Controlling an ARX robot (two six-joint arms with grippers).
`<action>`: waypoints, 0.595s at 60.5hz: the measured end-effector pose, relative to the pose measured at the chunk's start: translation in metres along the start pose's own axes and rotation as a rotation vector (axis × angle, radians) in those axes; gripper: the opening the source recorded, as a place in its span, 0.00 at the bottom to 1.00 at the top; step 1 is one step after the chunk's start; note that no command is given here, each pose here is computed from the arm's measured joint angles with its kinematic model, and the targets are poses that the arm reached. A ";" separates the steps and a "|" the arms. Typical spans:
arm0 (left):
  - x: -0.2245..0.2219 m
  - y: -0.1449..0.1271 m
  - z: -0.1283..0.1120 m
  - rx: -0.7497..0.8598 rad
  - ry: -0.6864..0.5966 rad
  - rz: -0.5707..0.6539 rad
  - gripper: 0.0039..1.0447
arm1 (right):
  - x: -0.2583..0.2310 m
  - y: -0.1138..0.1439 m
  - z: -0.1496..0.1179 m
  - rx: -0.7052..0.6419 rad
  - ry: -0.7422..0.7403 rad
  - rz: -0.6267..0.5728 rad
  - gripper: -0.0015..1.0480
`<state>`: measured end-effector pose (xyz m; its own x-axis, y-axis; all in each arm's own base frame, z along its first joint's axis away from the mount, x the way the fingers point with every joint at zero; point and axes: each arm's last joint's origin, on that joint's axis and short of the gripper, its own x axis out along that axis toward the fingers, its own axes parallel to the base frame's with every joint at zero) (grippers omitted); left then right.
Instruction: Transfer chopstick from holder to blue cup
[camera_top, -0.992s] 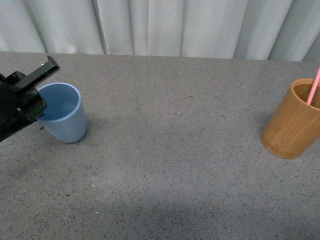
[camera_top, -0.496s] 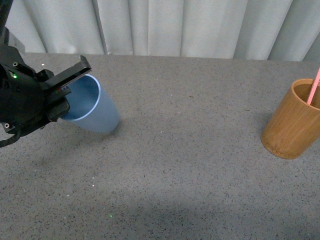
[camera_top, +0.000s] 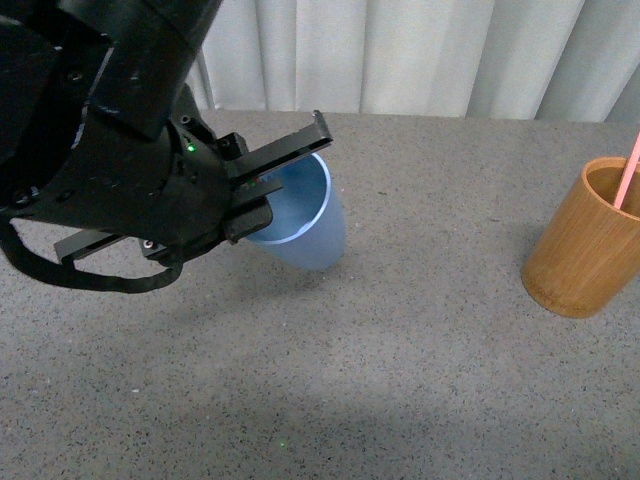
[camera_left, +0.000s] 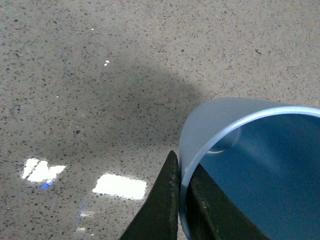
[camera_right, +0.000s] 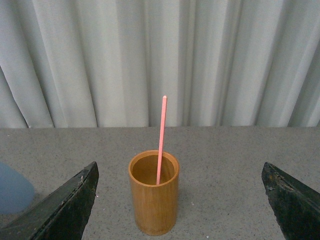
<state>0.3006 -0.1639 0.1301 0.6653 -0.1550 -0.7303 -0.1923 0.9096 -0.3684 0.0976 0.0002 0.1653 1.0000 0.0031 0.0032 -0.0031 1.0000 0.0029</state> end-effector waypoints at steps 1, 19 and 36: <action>0.001 -0.002 0.000 0.001 0.001 0.001 0.03 | 0.000 0.000 0.000 0.000 0.000 0.000 0.91; 0.012 -0.021 -0.008 0.026 0.031 0.008 0.03 | 0.000 0.000 0.000 0.000 0.000 0.000 0.91; 0.022 -0.028 -0.018 0.041 0.045 0.030 0.03 | 0.000 0.000 0.000 0.000 0.000 0.000 0.91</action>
<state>0.3074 -0.1997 0.1140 0.6266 -0.1433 -0.7661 -0.1813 0.9292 -0.3221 0.0976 0.0002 0.1653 1.0000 0.0031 0.0032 -0.0031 1.0000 0.0029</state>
